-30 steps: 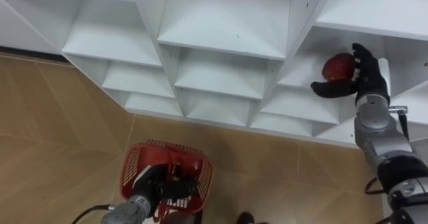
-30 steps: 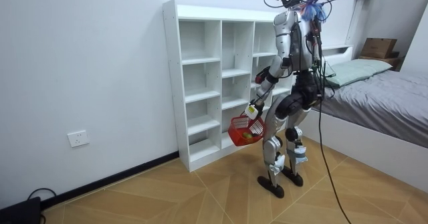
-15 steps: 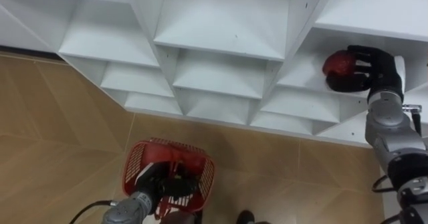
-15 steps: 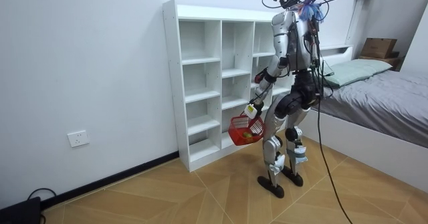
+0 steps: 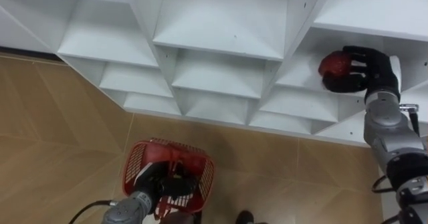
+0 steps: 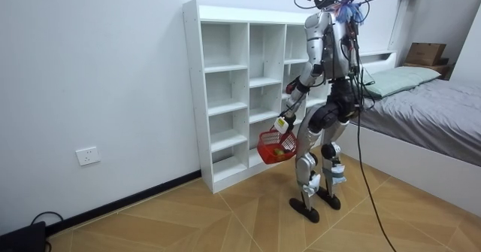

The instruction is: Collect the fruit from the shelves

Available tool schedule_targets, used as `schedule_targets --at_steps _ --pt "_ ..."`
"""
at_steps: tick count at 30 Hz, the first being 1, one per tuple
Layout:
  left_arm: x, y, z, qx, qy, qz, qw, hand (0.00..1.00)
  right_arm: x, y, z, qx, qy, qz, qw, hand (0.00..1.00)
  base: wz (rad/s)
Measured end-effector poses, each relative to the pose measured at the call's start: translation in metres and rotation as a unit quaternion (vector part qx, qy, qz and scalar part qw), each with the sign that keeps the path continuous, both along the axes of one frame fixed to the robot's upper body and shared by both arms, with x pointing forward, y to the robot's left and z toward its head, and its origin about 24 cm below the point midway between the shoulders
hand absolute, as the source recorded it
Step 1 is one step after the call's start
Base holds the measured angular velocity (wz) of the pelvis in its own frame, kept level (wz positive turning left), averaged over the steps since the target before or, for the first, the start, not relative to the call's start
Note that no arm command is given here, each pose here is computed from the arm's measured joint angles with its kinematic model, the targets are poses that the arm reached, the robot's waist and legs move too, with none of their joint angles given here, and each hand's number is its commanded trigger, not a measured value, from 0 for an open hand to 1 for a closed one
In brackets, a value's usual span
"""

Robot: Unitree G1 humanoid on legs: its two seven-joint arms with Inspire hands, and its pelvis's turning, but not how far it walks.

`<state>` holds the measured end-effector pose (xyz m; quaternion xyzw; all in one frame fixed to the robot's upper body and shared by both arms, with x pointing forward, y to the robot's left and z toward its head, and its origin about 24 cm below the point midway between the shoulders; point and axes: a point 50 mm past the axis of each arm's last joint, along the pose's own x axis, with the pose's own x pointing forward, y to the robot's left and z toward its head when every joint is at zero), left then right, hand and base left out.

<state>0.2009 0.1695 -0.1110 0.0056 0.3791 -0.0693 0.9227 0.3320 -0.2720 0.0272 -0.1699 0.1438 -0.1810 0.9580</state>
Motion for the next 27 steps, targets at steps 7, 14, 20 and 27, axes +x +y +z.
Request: schedule_targets --at_steps 7,14,20,27 --pt "0.001 0.003 -0.002 0.007 0.008 0.001 1.0 1.0 0.0 0.003 -0.003 0.001 0.01 0.017 1.0 1.0 -0.02" --pt "0.003 0.001 -0.001 0.003 0.005 0.001 1.0 1.0 0.002 0.02 -0.007 0.017 0.015 0.056 0.998 1.0 -0.02" --pt "-0.001 -0.003 -0.004 -0.016 0.012 0.016 1.0 1.0 -0.004 0.041 -0.025 0.041 0.047 0.109 0.992 1.0 0.01" --pt "0.0 -0.005 -0.004 -0.019 0.008 0.015 1.0 1.0 -0.015 0.045 -0.04 0.053 0.082 0.146 0.985 1.0 -0.02"
